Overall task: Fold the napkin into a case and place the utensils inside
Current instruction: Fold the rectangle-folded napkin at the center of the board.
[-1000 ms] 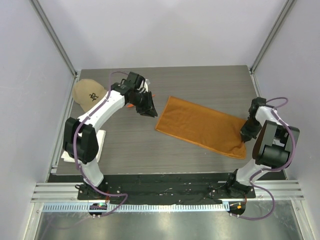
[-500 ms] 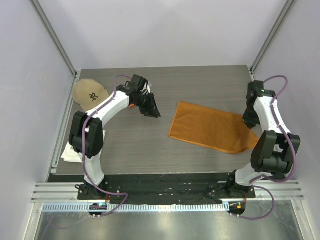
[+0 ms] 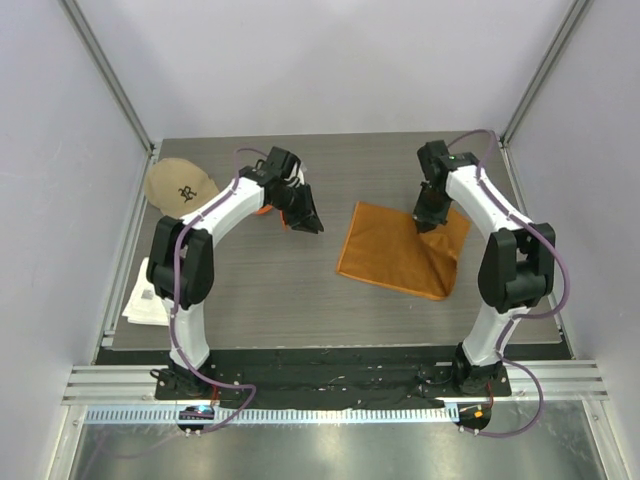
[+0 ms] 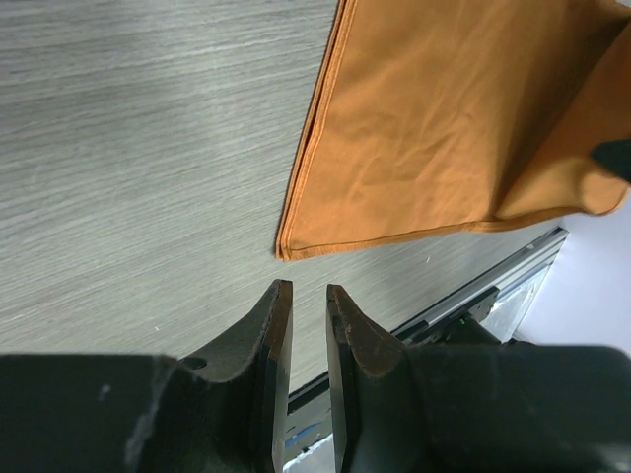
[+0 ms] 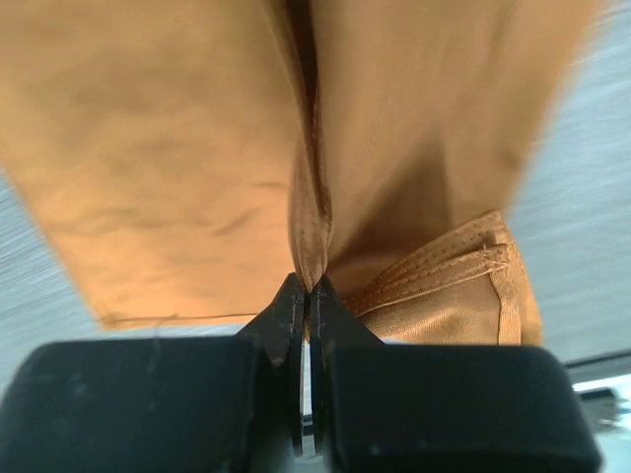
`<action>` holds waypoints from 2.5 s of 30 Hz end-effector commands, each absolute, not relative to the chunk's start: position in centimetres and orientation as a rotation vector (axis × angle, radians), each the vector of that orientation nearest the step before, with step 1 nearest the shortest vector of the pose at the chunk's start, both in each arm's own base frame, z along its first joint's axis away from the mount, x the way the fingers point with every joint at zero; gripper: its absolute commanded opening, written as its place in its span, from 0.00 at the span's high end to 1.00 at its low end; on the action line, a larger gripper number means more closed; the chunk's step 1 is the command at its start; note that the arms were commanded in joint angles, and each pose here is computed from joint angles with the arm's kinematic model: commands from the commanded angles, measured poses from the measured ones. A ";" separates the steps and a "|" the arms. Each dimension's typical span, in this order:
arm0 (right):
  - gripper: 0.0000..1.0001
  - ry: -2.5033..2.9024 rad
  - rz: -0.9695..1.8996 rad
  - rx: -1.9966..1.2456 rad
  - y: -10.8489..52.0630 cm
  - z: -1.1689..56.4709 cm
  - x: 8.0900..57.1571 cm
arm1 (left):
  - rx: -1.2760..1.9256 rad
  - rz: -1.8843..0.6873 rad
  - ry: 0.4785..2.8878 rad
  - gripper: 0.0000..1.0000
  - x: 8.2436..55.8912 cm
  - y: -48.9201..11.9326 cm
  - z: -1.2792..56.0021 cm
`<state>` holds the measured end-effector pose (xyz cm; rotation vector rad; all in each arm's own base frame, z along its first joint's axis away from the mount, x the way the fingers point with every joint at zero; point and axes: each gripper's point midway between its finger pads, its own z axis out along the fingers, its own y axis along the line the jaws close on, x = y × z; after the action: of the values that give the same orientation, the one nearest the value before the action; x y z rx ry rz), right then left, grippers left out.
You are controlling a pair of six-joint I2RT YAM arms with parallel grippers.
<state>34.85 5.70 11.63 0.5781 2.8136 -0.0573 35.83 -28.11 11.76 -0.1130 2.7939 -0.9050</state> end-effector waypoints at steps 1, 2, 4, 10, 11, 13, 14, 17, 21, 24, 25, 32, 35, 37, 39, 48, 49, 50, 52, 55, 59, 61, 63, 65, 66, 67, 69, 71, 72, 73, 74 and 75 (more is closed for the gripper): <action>0.99 2.755 0.192 0.683 10.8 12.0 36.5 | -0.063 -0.918 2.762 0.77 36.7 -28.7 12.8; 0.99 2.770 0.269 0.683 12.1 12.0 36.3 | -0.061 -0.917 2.760 0.76 36.7 -28.7 12.9; 0.99 2.737 0.334 0.719 13.4 12.0 36.9 | -0.052 -0.916 2.757 0.76 36.8 -28.7 12.9; 0.99 2.707 0.461 0.781 16.5 11.6 37.4 | -0.052 -0.893 2.766 0.76 37.0 -28.6 12.1; 0.99 2.703 0.468 0.786 17.0 11.6 37.3 | -0.059 -0.888 2.771 0.76 37.1 -28.6 11.7; 0.99 2.690 0.487 0.774 17.5 12.0 37.6 | -0.064 -0.881 2.783 0.76 37.5 -28.8 10.8; 0.99 2.687 0.498 0.760 17.9 12.3 37.8 | -0.065 -0.880 2.787 0.76 37.5 -28.9 10.4; 0.99 2.700 0.513 0.766 18.4 12.2 37.6 | -0.073 -0.869 2.785 0.77 38.1 -29.2 9.2; 0.99 2.702 0.556 0.779 19.6 11.8 37.8 | -0.066 -0.841 2.814 0.77 38.4 -29.8 7.4; 0.99 2.704 0.585 0.792 20.4 11.3 38.1 | -0.050 -0.821 2.842 0.78 38.0 -30.3 6.4; 0.99 2.702 0.593 0.796 20.5 11.2 38.3 | -0.046 -0.814 2.842 0.78 37.9 -30.4 6.3; 0.99 2.712 0.661 0.841 22.3 10.4 38.6 | -0.028 -0.790 2.863 0.78 37.0 -30.4 5.5; 0.99 2.716 0.681 0.864 23.1 9.9 38.5 | -0.025 -0.783 2.874 0.78 36.6 -30.1 5.1; 0.99 2.719 0.683 0.869 23.2 9.7 38.4 | -0.024 -0.780 2.880 0.78 36.5 -30.1 4.8; 0.99 2.724 0.694 0.884 23.6 9.5 38.3 | -0.017 -0.775 2.887 0.78 36.3 -30.0 4.6; 0.99 2.752 0.690 0.895 24.2 8.1 38.0 | -0.026 -0.803 2.902 0.79 35.8 -30.2 4.2; 0.99 2.758 0.695 0.891 24.2 8.0 38.0 | -0.028 -0.799 2.906 0.79 35.7 -30.1 4.0; 0.99 2.766 0.696 0.885 24.3 7.7 38.0 | -0.028 -0.798 2.908 0.79 35.6 -30.1 4.0; 0.99 2.780 0.698 0.884 24.5 7.2 38.0 | -0.027 -0.801 2.906 0.79 35.6 -30.1 4.0; 0.99 2.786 0.705 0.875 24.7 6.5 38.3 | -0.028 -0.798 2.908 0.79 35.6 -30.0 4.0; 0.99 2.794 0.713 0.853 25.1 6.0 38.9 | -0.027 -0.797 2.909 0.79 35.5 -30.0 4.1; 0.99 2.810 0.707 0.855 25.1 5.4 38.9 | -0.030 -0.793 2.910 0.79 35.4 -29.9 4.1; 0.99 2.819 0.708 0.843 25.3 5.1 38.8 | -0.027 -0.795 2.909 0.79 35.4 -29.9 4.1; 0.99 2.821 0.707 0.839 25.3 4.9 38.8 | -0.027 -0.794 2.907 0.79 35.5 -29.9 4.2; 0.99 2.821 0.709 0.829 25.2 5.0 38.9 | -0.027 -0.795 2.905 0.79 35.5 -30.0 4.3; 0.99 2.820 0.714 0.820 25.3 5.0 39.0 | -0.027 -0.791 2.904 0.79 35.5 -29.9 4.3; 0.99 2.826 0.707 0.805 25.3 4.9 39.0 | -0.029 -0.792 2.902 0.79 35.6 -30.0 4.3; 0.99 2.833 0.714 0.786 25.5 4.9 39.0 | -0.027 -0.791 2.904 0.79 35.6 -30.0 4.2; 0.99 2.837 0.712 0.783 25.6 4.9 38.9 | -0.031 -0.789 2.908 0.79 35.6 -29.9 4.1; 0.99 2.838 0.714 0.780 25.6 4.9 38.9 | -0.030 -0.790 2.906 0.79 35.6 -30.0 4.1; 0.99 2.840 0.721 0.777 25.8 5.0 38.8 | -0.030 -0.791 2.908 0.79 35.6 -30.0 4.1; 0.98 2.841 0.728 0.778 25.9 5.0 38.8 | -0.030 -0.793 2.909 0.79 35.6 -30.0 4.0</action>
<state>38.01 24.57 3.52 0.8485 2.8631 0.6567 35.02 -29.56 2.88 -0.0687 2.9549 -0.7566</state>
